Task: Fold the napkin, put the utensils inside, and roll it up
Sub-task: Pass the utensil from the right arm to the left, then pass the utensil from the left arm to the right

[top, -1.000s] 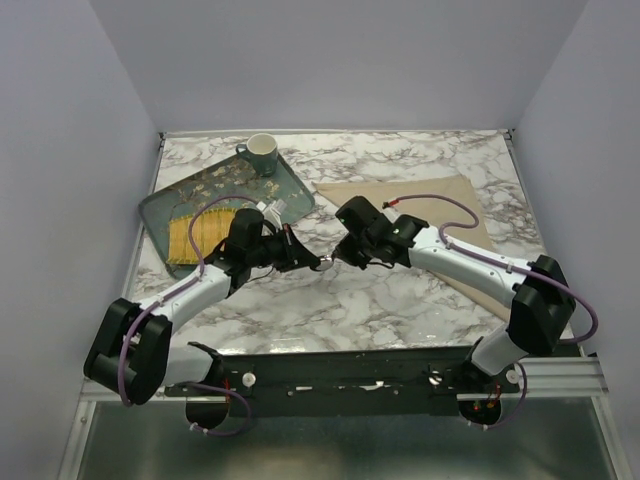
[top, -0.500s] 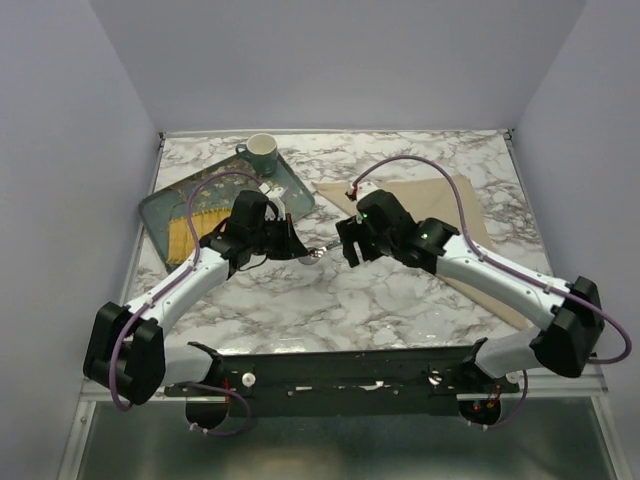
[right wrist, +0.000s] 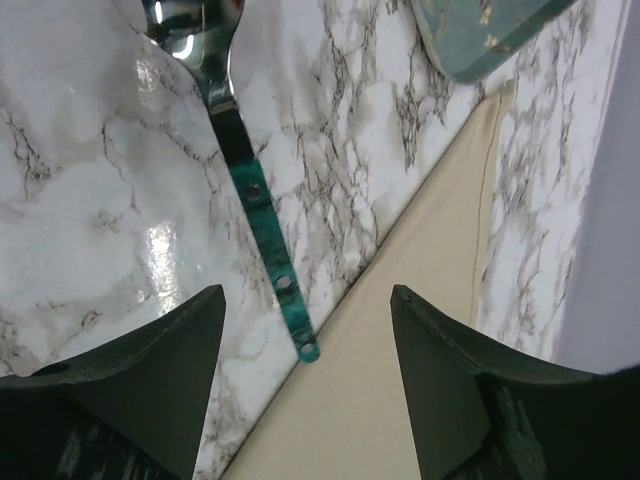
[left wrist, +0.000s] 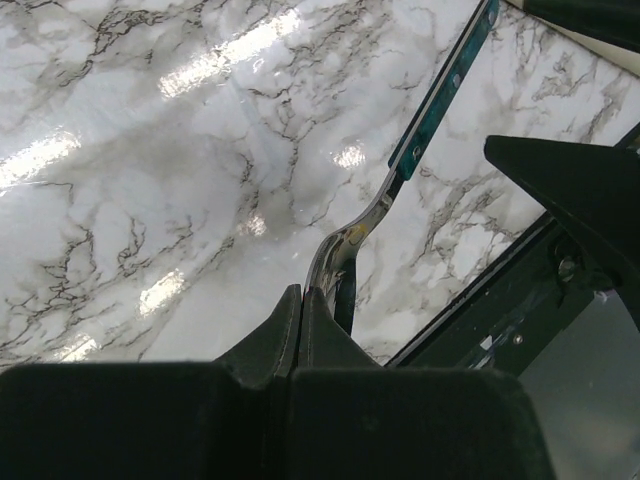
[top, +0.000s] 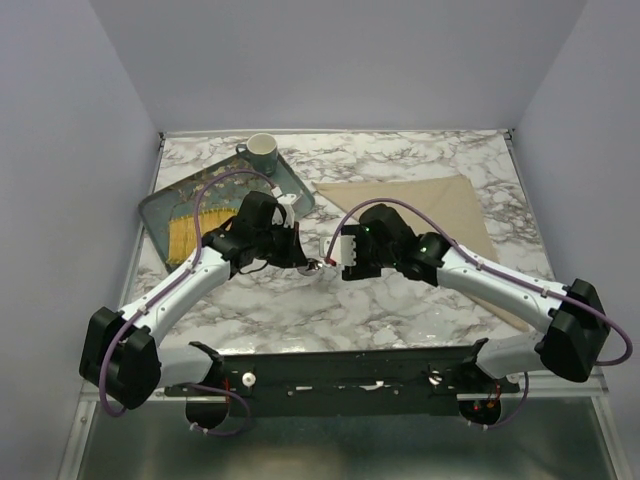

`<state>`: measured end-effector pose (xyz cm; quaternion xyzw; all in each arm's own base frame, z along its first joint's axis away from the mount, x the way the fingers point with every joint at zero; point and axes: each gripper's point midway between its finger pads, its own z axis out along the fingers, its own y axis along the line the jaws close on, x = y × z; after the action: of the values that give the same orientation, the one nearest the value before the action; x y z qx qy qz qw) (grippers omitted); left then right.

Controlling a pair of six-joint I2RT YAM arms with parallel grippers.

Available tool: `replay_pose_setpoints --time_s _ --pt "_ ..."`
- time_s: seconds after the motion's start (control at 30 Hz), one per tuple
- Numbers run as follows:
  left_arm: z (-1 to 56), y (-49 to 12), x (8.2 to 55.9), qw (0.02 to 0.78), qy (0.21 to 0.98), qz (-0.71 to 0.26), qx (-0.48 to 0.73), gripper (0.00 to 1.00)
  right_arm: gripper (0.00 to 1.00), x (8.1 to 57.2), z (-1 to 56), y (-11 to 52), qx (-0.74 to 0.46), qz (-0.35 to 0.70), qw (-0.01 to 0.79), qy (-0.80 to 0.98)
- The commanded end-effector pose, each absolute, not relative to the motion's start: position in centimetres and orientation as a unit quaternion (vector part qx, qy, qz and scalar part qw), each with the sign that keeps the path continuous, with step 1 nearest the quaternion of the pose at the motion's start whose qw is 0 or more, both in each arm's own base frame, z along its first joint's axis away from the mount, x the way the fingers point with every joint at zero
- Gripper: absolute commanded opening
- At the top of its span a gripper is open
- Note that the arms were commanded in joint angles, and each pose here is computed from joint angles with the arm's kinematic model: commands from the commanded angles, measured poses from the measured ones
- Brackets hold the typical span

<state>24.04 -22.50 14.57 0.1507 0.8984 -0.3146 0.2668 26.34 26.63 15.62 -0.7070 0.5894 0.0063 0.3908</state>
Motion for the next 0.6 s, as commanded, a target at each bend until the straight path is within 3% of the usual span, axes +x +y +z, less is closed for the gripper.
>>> replay_pose_setpoints --time_s 0.0,0.1,0.57 --pt "15.7 -23.0 23.5 0.278 0.891 -0.313 0.172 0.00 0.72 27.3 17.2 29.5 -0.759 0.010 0.415 0.502" --pt "15.9 -23.3 23.4 0.279 0.890 -0.316 0.174 0.00 0.66 26.7 16.8 30.0 -0.771 0.031 0.404 0.492" --pt "17.0 -23.6 23.2 0.288 0.882 -0.326 0.182 0.00 0.59 24.3 13.5 30.1 -0.782 0.092 0.353 0.505"
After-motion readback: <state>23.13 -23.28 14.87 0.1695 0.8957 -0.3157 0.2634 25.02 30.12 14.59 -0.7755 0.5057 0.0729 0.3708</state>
